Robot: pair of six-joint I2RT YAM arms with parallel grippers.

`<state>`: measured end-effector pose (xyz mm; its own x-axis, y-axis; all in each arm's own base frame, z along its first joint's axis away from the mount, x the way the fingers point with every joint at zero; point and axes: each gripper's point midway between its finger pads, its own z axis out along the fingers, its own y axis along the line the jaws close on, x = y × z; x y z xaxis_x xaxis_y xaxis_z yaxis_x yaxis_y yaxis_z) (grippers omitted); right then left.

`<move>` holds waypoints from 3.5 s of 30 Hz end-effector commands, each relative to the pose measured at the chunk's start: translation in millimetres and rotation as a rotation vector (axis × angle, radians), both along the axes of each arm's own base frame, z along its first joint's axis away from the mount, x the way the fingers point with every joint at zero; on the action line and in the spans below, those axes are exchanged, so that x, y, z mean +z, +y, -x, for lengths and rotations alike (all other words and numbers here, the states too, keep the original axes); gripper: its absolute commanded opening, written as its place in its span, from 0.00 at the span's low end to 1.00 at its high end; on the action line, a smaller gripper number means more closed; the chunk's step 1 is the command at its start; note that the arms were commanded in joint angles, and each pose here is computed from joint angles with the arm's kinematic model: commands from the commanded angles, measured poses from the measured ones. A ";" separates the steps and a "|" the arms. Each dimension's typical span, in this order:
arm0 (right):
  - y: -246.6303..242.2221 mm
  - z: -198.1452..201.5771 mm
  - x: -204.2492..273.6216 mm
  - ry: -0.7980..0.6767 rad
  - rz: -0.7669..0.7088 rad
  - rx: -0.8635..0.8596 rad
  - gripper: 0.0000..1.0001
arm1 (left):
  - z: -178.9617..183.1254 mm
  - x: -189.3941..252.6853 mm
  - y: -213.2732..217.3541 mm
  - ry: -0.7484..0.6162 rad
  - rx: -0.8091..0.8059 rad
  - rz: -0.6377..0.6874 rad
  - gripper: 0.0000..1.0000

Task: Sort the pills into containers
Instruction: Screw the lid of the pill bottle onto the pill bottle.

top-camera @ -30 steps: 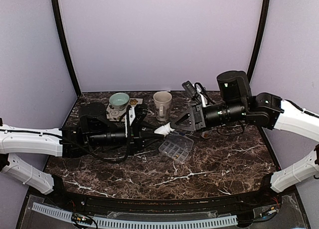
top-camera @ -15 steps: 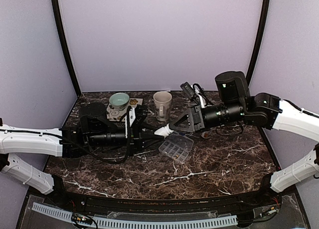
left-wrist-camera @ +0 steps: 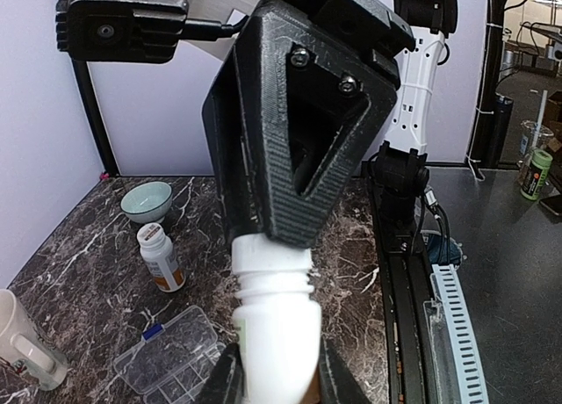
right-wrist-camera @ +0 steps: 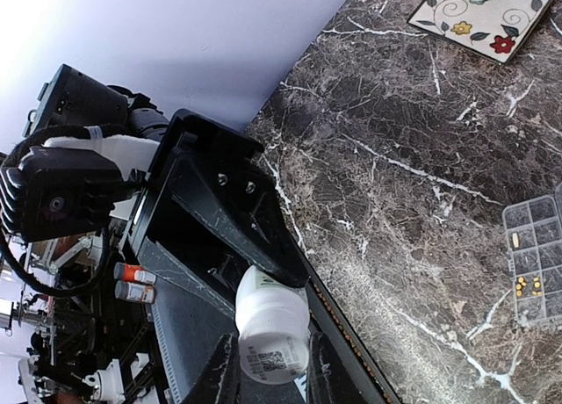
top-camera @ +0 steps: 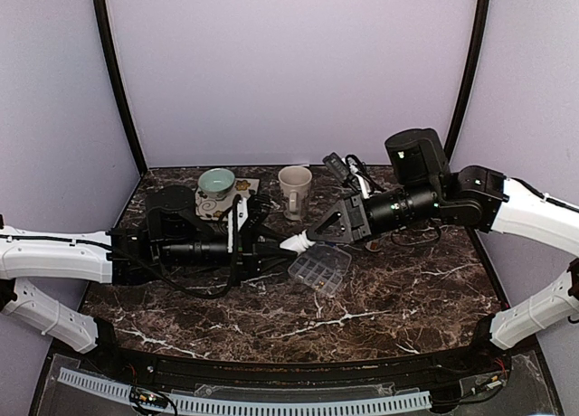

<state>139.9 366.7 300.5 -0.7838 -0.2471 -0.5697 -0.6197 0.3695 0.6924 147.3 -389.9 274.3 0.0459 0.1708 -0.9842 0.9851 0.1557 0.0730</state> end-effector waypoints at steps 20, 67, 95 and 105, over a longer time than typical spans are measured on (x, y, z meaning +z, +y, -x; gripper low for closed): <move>8.6 28.9 29.8 -0.056 -0.137 0.162 0.13 | 11.5 67.9 2.1 -0.044 -0.048 0.175 0.00; 36.3 -5.3 -9.8 0.519 -0.126 -0.229 0.02 | 5.9 98.0 -5.0 -0.638 0.395 0.246 0.00; 45.7 -26.3 31.2 0.413 -0.085 -0.343 0.21 | 15.1 78.3 -12.0 -0.716 0.431 0.190 0.00; 25.6 -27.5 63.4 0.278 -0.145 -0.372 0.43 | 11.6 64.6 1.3 -0.655 0.448 0.158 0.00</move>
<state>167.6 396.4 339.0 -0.9578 0.1238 -0.2594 -0.1761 0.4605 0.8700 146.5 -393.5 328.1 0.5783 0.2455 -0.7780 0.5459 0.5922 0.5926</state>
